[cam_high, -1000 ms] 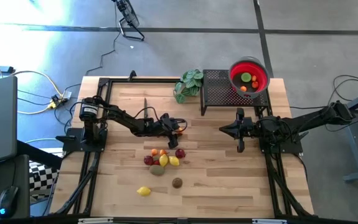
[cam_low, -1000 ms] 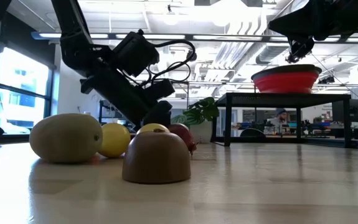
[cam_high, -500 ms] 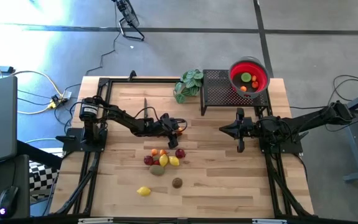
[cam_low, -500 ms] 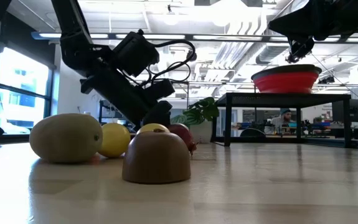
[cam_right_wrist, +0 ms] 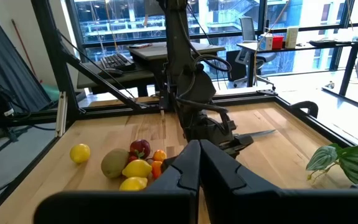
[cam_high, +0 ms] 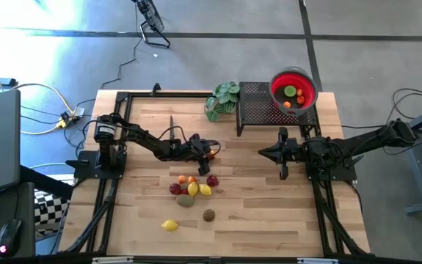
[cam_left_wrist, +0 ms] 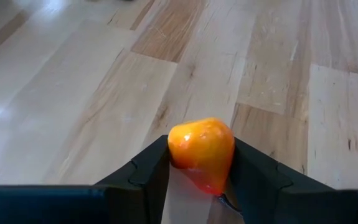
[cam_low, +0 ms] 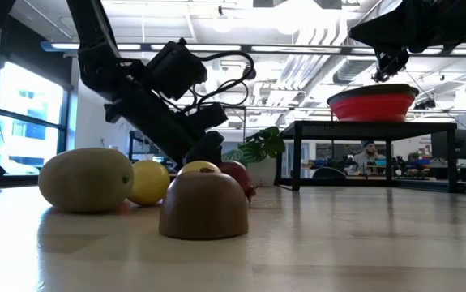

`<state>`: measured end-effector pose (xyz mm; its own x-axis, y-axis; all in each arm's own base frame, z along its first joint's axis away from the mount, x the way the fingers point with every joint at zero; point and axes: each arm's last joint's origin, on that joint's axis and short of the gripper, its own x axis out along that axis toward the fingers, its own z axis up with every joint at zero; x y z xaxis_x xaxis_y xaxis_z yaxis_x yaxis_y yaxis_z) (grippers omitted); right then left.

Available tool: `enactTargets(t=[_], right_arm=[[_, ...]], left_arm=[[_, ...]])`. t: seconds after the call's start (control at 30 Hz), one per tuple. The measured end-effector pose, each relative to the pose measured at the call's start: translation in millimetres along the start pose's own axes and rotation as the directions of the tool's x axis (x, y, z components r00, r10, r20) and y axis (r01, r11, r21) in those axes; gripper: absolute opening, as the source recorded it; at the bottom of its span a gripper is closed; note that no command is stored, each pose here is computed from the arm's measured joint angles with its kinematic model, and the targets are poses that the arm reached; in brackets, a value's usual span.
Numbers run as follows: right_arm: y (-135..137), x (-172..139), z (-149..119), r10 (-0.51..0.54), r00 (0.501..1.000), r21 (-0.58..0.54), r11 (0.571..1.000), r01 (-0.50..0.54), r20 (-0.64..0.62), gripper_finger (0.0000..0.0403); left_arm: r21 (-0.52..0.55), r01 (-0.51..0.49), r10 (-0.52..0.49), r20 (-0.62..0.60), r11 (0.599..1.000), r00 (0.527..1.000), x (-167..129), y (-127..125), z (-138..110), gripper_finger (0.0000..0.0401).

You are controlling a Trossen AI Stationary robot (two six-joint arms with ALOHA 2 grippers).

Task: Pick & Place Fruit
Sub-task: Put the orange pear into the red strainer bowl

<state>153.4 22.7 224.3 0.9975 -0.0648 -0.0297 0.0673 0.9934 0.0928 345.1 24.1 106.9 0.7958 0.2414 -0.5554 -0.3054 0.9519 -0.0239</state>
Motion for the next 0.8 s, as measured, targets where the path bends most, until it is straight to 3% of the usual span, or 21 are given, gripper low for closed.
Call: enactTargets(t=[0.4,0.7,0.8], right_arm=[[0,0,0,0.000,1.000,0.000,1.000,0.000,-0.001,0.0002],[0,0,0,0.000,1.000,-0.001,1.000,0.000,-0.003,0.0003],[0,0,0,0.000,1.000,-0.001,1.000,0.000,-0.003,0.0003]], left_arm=[[-0.037,0.021,-0.018,0.081,0.999,0.997,6,14,29,0.0145],[-0.044,0.164,-0.151,0.225,0.985,0.963,11,25,86,0.0145],[0.030,0.223,-0.222,0.291,0.974,0.931,9,28,113,0.0145]])
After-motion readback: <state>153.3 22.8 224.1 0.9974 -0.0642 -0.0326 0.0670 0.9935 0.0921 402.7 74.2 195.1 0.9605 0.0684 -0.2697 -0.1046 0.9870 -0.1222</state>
